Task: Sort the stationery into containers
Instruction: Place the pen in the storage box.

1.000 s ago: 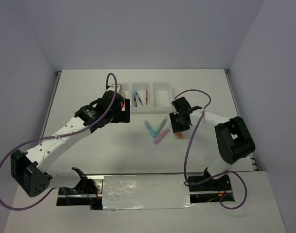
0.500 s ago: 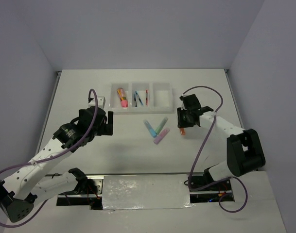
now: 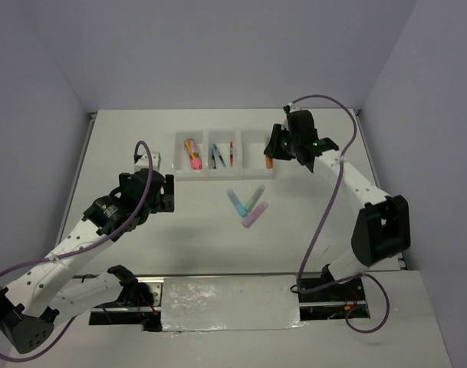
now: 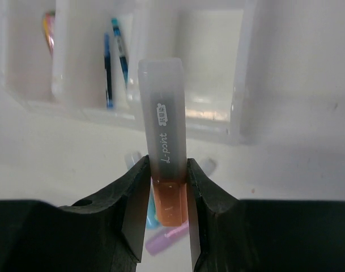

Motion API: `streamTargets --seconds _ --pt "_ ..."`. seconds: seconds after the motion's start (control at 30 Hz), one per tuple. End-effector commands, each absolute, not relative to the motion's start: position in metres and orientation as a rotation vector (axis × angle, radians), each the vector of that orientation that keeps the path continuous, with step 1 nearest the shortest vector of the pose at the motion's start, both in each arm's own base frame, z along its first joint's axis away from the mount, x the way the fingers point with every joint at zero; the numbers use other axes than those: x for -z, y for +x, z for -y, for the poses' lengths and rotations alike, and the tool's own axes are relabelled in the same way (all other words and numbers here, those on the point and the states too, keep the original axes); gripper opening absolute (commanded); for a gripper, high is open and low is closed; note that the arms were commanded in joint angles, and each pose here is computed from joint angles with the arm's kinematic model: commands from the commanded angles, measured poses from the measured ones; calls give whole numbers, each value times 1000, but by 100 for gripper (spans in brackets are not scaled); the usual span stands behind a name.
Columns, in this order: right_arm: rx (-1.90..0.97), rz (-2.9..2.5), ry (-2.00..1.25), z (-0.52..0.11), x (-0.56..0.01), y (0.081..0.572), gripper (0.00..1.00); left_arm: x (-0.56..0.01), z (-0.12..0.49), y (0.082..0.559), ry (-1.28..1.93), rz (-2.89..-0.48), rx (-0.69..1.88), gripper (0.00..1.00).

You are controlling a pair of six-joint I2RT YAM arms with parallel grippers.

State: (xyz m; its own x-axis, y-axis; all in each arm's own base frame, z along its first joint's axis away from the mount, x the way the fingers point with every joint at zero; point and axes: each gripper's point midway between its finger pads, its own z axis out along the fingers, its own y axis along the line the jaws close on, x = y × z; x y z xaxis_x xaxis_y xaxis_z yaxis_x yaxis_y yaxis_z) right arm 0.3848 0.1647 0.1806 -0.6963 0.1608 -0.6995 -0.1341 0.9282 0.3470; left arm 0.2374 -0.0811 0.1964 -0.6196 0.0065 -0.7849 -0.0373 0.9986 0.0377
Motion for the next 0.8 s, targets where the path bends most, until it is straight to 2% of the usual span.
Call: streamTargets --seconds 0.0,0.17,0.2,0.4,0.47,0.57,0.67,0.77 --pt "-501 -2227 126 -176 -202 427 23 -207 76 242 -63 -2193 -76 99" --pt "-477 -2287 135 -191 -181 471 29 -206 75 242 -60 -2195 -80 99" --pt "-475 -2302 132 -193 -177 475 38 -206 76 242 -60 -2195 -80 99" --pt "-444 -2310 134 -197 -182 491 76 -208 76 243 -57 -2187 -70 99" --pt "-451 -2268 127 -198 -204 484 77 -207 76 244 -53 -2191 -67 99" --pt "-420 -2242 150 -197 -207 460 78 -207 75 245 -59 -2195 -66 99" --pt "-317 -2173 235 -187 -218 417 78 -206 73 246 -69 -2196 -73 99" --pt "-270 -2205 323 -186 -167 381 77 -206 70 246 -81 -2194 -78 99"
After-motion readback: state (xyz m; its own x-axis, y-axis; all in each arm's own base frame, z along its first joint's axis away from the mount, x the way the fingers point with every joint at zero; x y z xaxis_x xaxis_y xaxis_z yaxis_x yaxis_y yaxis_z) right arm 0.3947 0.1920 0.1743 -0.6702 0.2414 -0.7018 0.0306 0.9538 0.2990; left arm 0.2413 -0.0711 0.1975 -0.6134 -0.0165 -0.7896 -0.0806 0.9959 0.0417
